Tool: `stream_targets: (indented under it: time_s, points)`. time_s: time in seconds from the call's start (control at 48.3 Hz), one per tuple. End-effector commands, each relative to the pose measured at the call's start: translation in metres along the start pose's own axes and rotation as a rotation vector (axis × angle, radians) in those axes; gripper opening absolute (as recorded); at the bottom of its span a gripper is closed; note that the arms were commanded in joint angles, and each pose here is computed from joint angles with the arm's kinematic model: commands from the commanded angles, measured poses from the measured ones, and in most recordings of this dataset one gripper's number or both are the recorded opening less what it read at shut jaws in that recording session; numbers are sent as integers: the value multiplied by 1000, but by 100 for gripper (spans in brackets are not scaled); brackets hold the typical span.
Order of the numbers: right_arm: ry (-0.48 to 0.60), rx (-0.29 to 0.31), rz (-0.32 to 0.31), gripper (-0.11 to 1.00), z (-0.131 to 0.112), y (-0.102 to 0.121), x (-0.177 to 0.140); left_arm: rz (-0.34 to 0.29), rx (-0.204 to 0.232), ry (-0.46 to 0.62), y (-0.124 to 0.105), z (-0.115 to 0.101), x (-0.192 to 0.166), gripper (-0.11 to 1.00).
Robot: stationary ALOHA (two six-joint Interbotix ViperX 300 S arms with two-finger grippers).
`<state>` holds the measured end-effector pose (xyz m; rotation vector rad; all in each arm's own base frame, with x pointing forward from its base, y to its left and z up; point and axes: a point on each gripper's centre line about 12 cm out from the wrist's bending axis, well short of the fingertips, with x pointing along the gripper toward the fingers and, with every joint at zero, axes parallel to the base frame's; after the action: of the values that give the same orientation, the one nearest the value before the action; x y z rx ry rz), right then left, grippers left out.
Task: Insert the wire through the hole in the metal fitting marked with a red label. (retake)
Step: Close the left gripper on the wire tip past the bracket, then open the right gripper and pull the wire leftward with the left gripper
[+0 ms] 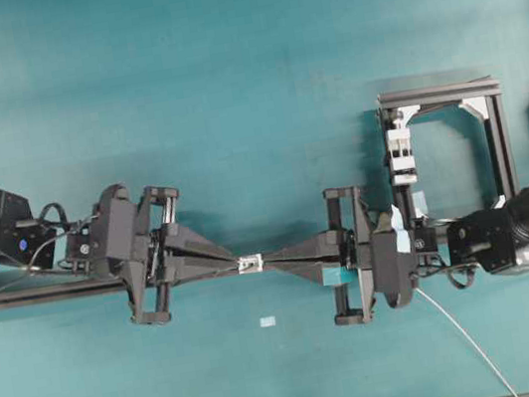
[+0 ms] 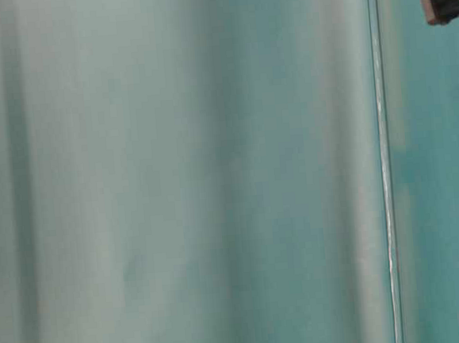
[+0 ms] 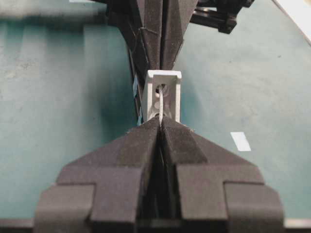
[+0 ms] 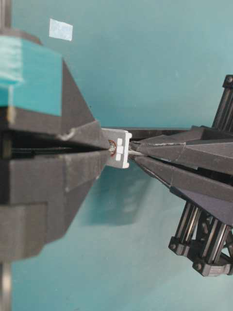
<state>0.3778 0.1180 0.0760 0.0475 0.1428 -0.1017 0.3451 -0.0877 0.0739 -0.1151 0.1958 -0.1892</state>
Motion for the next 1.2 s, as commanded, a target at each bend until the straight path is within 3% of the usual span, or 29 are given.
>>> stream_targets:
  time_s: [0.0, 0.684, 0.787, 0.974, 1.181]
  points:
    - [-22, 16, 5, 3, 9, 3, 3, -7, 1, -42, -2, 14, 2, -10]
    - [21, 24, 2, 4, 6, 0, 6, -11, 3, -37, -3, 13, 1, -10]
    - [24, 24, 3, 24, 7, -1, 4, -11, 3, -36, -3, 13, 1, -10]
    - [21, 27, 3, 78, 11, -3, 0, -13, 2, -32, -4, 16, -2, -10]
    - [23, 27, 3, 79, 11, -3, -1, -15, 1, 18, -6, 21, -17, -10]
